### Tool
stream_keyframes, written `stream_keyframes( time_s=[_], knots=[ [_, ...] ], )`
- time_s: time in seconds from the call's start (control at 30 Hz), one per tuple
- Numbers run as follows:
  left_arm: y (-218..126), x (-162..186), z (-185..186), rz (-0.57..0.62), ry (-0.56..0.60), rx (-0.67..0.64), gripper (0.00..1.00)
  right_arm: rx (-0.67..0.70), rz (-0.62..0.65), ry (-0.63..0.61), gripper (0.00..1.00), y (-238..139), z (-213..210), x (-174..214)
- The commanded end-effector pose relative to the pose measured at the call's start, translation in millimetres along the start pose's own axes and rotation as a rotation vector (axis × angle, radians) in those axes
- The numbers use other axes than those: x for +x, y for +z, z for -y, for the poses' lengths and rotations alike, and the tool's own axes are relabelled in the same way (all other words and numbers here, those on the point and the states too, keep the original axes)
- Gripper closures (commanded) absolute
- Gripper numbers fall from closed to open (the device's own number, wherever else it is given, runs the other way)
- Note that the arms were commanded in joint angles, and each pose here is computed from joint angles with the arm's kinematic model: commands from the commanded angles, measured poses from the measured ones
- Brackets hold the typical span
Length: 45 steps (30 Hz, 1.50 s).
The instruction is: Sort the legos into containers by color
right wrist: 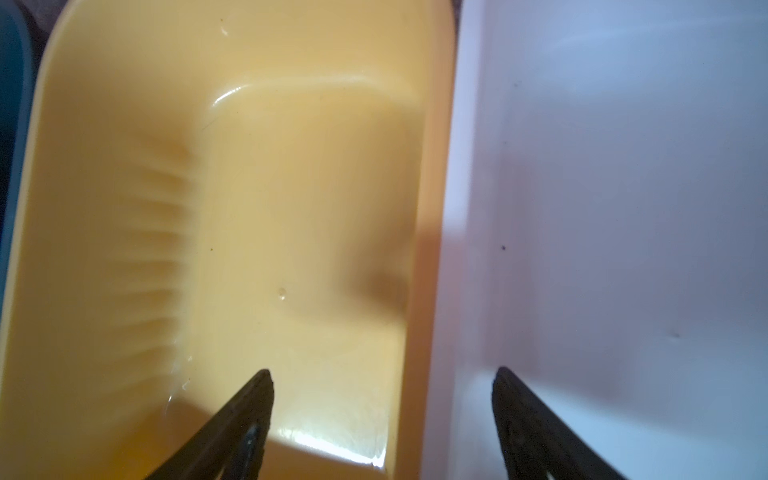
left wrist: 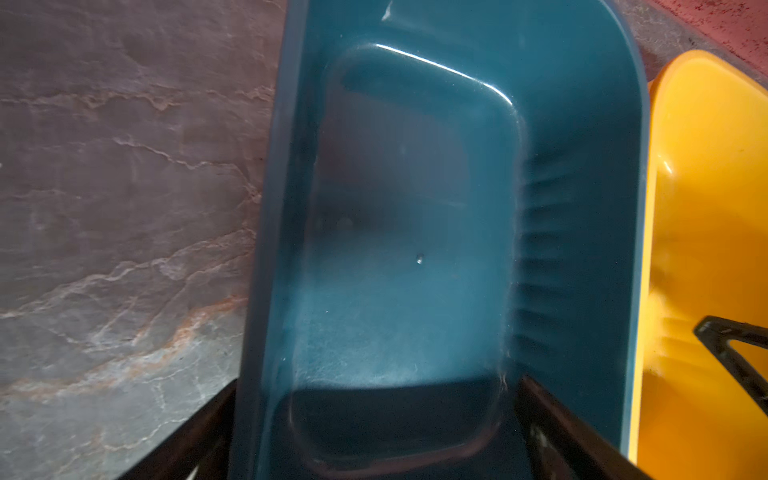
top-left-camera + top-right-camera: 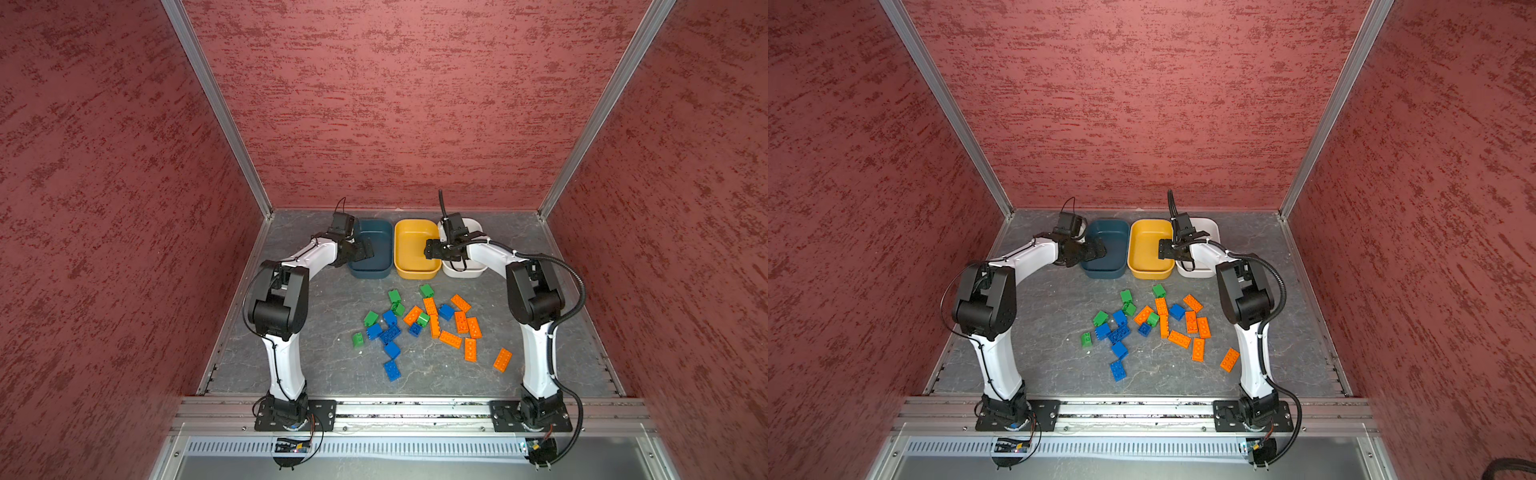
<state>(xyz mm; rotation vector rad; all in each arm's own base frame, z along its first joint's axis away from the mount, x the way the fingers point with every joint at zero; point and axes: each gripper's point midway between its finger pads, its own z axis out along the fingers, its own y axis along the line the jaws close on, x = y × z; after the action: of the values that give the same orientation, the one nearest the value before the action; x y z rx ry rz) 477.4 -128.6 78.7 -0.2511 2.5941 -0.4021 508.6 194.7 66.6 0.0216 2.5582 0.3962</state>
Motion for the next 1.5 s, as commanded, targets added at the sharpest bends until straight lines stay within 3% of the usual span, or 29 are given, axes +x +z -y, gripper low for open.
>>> stream_keyframes(
  time_s=[0.0,0.03,0.33,0.53,0.6,0.87,1.0,1.2,1.47],
  knots=[
    [-22.9,-11.7,-0.9,0.066,0.018,-0.022,0.01,0.04,0.09,0.007,0.08,-52.3,1.3,-18.2],
    [-26.9,-13.0,-2.8,0.08,0.015,-0.035,0.01,0.05,0.101,0.012,0.01,-62.0,4.1,-15.2],
    [-64.1,-18.7,-4.1,0.208,-0.003,-0.077,0.01,0.159,0.19,0.177,0.01,-145.5,43.9,37.4],
    [-86.1,-9.7,21.2,0.289,0.002,-0.02,0.01,0.253,0.093,0.274,0.01,-187.7,77.8,114.5],
    [-88.9,-2.6,33.9,0.307,0.005,0.016,0.01,0.298,0.063,0.365,0.01,-198.3,92.7,145.5],
    [-101.6,9.3,48.9,0.381,0.083,-0.046,0.01,0.426,-0.151,0.663,0.01,-212.0,127.9,266.2],
    [-108.2,6.1,48.9,0.412,0.095,-0.068,0.01,0.37,-0.193,0.66,0.01,-206.1,121.7,280.3],
    [-108.0,5.8,49.6,0.416,0.083,-0.066,0.0,0.423,-0.228,0.631,0.02,-201.0,130.1,289.8],
    [-104.2,5.2,50.9,0.409,0.085,-0.073,0.01,0.449,-0.28,0.681,0.22,-195.9,137.7,321.4]
  ],
)
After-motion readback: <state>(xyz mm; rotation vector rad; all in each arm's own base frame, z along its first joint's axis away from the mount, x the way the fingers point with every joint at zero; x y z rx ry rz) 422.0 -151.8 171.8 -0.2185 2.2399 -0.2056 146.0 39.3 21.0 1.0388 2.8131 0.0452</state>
